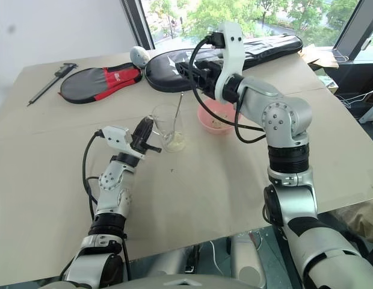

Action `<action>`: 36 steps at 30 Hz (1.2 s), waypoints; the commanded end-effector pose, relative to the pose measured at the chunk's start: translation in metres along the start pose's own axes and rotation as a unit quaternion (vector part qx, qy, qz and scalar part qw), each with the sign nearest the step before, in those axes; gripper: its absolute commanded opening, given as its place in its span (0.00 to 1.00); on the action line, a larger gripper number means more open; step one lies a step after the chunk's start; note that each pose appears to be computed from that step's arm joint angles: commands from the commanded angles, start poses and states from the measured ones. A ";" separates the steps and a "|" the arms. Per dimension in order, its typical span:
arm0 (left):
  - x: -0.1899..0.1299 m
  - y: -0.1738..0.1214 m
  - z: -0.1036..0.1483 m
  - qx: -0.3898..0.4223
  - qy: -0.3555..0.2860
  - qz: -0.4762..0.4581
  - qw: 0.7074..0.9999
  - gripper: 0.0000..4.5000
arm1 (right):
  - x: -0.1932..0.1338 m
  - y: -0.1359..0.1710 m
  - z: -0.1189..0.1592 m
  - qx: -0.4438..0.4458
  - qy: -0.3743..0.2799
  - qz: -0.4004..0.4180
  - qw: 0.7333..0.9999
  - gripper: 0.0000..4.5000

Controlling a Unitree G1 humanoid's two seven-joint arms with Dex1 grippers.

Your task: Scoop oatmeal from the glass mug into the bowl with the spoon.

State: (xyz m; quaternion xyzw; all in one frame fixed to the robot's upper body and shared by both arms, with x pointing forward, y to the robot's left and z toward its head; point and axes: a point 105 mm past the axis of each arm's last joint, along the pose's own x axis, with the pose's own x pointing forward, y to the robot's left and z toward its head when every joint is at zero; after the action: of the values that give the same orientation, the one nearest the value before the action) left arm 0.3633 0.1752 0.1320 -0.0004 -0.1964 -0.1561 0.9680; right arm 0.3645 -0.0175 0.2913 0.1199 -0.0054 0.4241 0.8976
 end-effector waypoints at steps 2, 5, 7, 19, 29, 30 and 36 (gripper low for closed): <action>-0.001 0.005 0.010 0.006 -0.022 0.003 1.000 0.16 | -0.002 0.007 0.020 -0.013 -0.037 0.013 0.999 0.66; -0.002 0.004 0.009 0.007 -0.021 0.000 1.000 0.38 | -0.003 0.007 0.020 -0.012 -0.038 0.013 0.999 0.66; -0.003 0.005 0.008 0.015 -0.014 0.001 1.000 0.58 | -0.003 0.007 0.020 -0.011 -0.038 0.014 0.999 0.66; -0.034 0.004 0.018 0.023 0.006 -0.018 1.000 0.67 | -0.019 0.000 0.005 -0.013 -0.021 0.012 1.000 0.66; -0.095 0.003 0.042 0.052 0.104 -0.032 0.993 0.67 | -0.111 -0.025 -0.047 -0.097 -0.036 -0.009 0.995 0.66; -0.103 0.001 0.043 0.050 0.119 -0.032 0.991 0.67 | -0.124 -0.025 -0.061 -0.112 -0.022 0.000 0.993 0.66; -0.141 -0.013 0.041 0.030 0.183 -0.035 0.982 0.67 | -0.184 -0.037 -0.132 -0.132 0.062 0.006 0.989 0.66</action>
State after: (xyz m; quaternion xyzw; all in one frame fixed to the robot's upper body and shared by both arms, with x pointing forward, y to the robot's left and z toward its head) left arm 0.2248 0.2121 0.1023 0.0629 0.0010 -0.1735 0.9828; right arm 0.2675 -0.1502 0.1242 -0.0011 0.0315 0.4128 0.9103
